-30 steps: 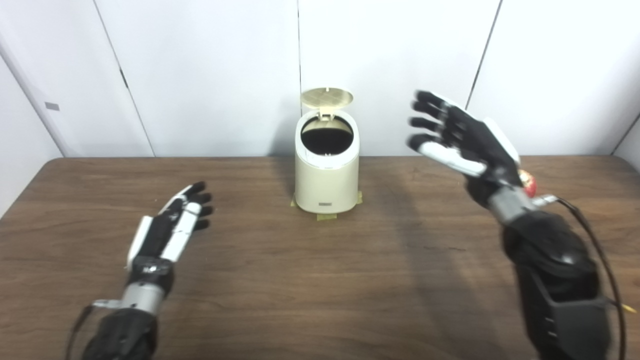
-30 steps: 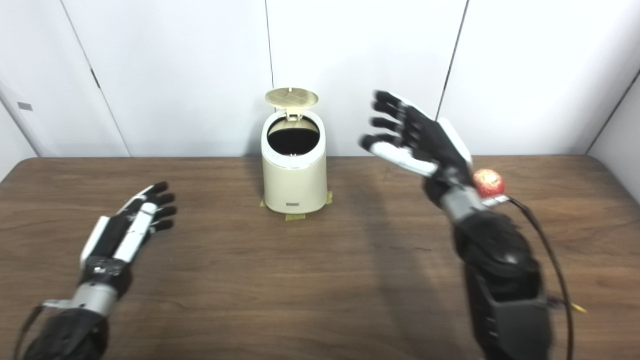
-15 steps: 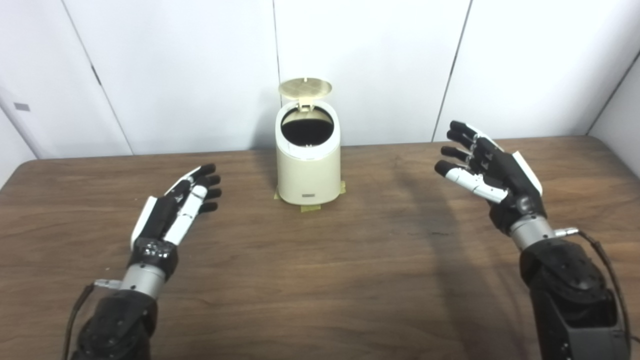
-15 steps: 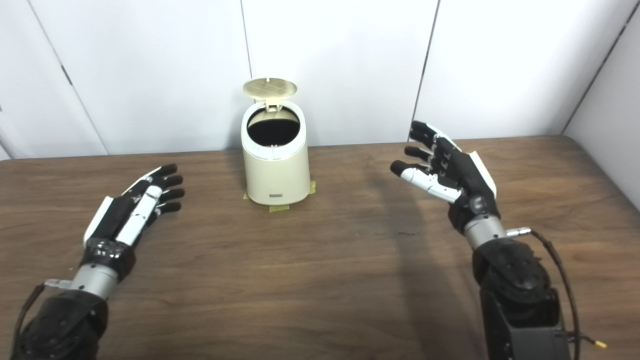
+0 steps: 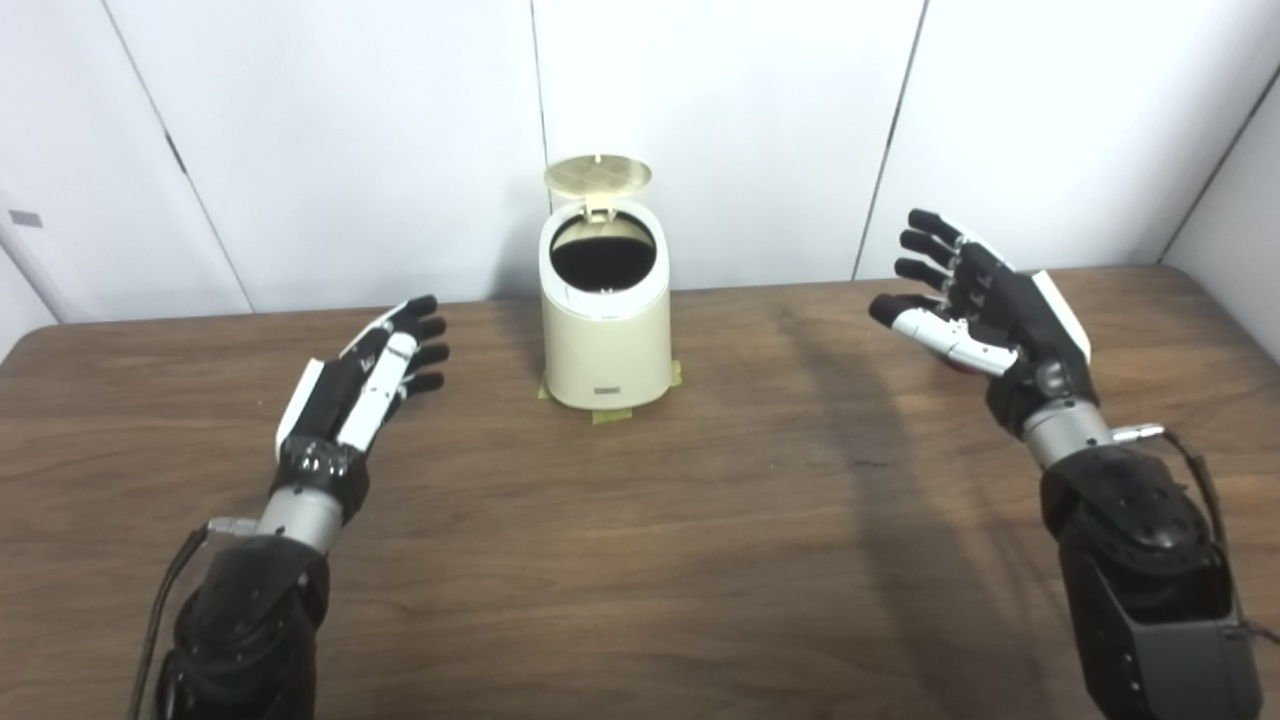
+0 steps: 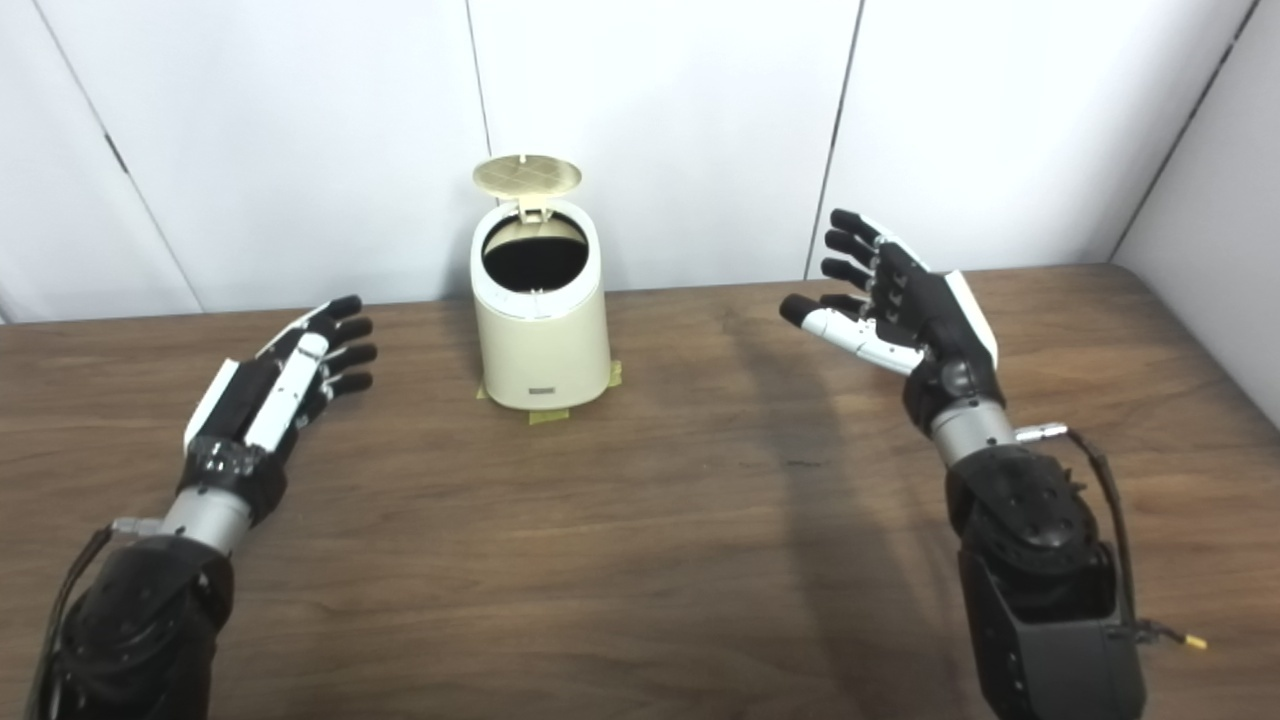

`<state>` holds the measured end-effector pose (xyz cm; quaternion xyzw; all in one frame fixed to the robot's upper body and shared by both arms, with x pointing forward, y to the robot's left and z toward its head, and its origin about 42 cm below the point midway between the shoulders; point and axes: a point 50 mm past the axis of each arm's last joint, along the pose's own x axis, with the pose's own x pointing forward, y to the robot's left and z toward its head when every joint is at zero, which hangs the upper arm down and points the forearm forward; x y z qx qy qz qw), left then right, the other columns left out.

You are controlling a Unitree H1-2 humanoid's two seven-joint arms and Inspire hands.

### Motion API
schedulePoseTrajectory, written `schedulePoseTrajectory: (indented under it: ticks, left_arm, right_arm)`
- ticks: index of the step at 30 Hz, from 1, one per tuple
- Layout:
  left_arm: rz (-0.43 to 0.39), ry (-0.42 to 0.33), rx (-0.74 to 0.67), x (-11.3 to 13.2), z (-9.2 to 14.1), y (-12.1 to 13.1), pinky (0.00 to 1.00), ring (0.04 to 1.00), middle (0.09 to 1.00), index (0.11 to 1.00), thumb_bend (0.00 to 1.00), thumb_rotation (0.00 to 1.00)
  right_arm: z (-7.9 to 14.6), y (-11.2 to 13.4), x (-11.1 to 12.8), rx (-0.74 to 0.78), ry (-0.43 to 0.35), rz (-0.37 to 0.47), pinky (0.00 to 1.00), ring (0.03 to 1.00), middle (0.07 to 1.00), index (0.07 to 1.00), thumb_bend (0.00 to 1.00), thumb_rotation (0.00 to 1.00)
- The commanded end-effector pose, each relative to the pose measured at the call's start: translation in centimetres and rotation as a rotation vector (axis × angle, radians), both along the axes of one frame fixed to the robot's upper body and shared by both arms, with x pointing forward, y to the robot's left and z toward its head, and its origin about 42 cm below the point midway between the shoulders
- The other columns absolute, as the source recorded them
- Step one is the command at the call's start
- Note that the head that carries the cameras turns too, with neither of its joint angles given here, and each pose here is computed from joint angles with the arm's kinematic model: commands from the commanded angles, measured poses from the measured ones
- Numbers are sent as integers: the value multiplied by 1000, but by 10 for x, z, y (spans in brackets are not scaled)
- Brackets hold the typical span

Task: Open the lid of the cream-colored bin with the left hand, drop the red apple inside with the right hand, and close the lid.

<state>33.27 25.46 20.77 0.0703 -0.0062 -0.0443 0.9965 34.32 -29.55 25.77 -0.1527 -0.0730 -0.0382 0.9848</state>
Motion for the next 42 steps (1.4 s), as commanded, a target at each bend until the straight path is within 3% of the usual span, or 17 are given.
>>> schedulePoseTrajectory:
  ticks: [1, 5, 6, 8, 12, 17, 22, 26, 29, 33, 39, 40, 42]
  left_arm:
    - [11, -68, 28, 4, 14, 4, 806, 832, 870, 895, 421, 790]
    - [32, -66, 41, 0, 13, 13, 813, 832, 875, 905, 409, 783]
    - [39, -66, 41, -1, 13, 16, 813, 840, 884, 908, 409, 784]
    - [49, -65, 51, -3, 16, 20, 811, 843, 890, 908, 409, 778]
    - [67, -67, 66, -4, 19, 23, 774, 828, 873, 900, 365, 793]
    - [70, -54, 42, -7, 14, 22, 815, 841, 880, 909, 396, 769]
    - [54, -42, 31, -10, 10, 18, 821, 840, 875, 910, 392, 759]
    - [45, -44, 26, -10, 11, 17, 805, 839, 877, 908, 405, 741]
    - [42, -44, 20, -10, 11, 18, 804, 835, 878, 907, 412, 739]
    - [42, -44, 29, -10, 11, 18, 834, 840, 875, 906, 418, 750]
    - [36, -45, 44, -13, 11, 17, 873, 833, 871, 912, 412, 780]
    - [36, -45, 41, -14, 12, 17, 848, 831, 874, 912, 410, 770]
    - [35, -49, 39, -15, 12, 17, 838, 830, 874, 912, 408, 764]
  right_arm:
    - [27, -4, 10, -67, -78, -10, 616, 754, 813, 834, 618, 231]
    - [35, -11, 13, -177, -73, -2, 640, 764, 816, 827, 646, 170]
    - [38, -14, 15, -228, -66, 3, 708, 782, 825, 833, 662, 181]
    - [43, -20, 18, -299, -54, 9, 751, 802, 839, 843, 679, 178]
    - [55, -34, 23, -435, -33, -1, 743, 816, 850, 844, 741, 171]
    - [74, -49, 32, -578, -3, -22, 749, 833, 858, 834, 776, 131]
    - [84, -63, 46, -741, 78, -63, 554, 743, 838, 808, 835, 94]
    - [85, -72, 60, -829, 147, -70, 623, 782, 849, 811, 850, 34]
    - [84, -77, 72, -939, 206, -71, 675, 803, 841, 822, 852, 65]
    - [72, -90, 95, -1062, 275, -57, 598, 767, 838, 814, 880, 69]
    - [59, -104, 121, -1163, 366, -58, 628, 834, 867, 816, 883, 72]
    - [58, -105, 124, -1167, 374, -58, 528, 765, 859, 822, 876, 59]
    - [59, -106, 128, -1183, 391, -52, 477, 739, 857, 826, 872, 56]
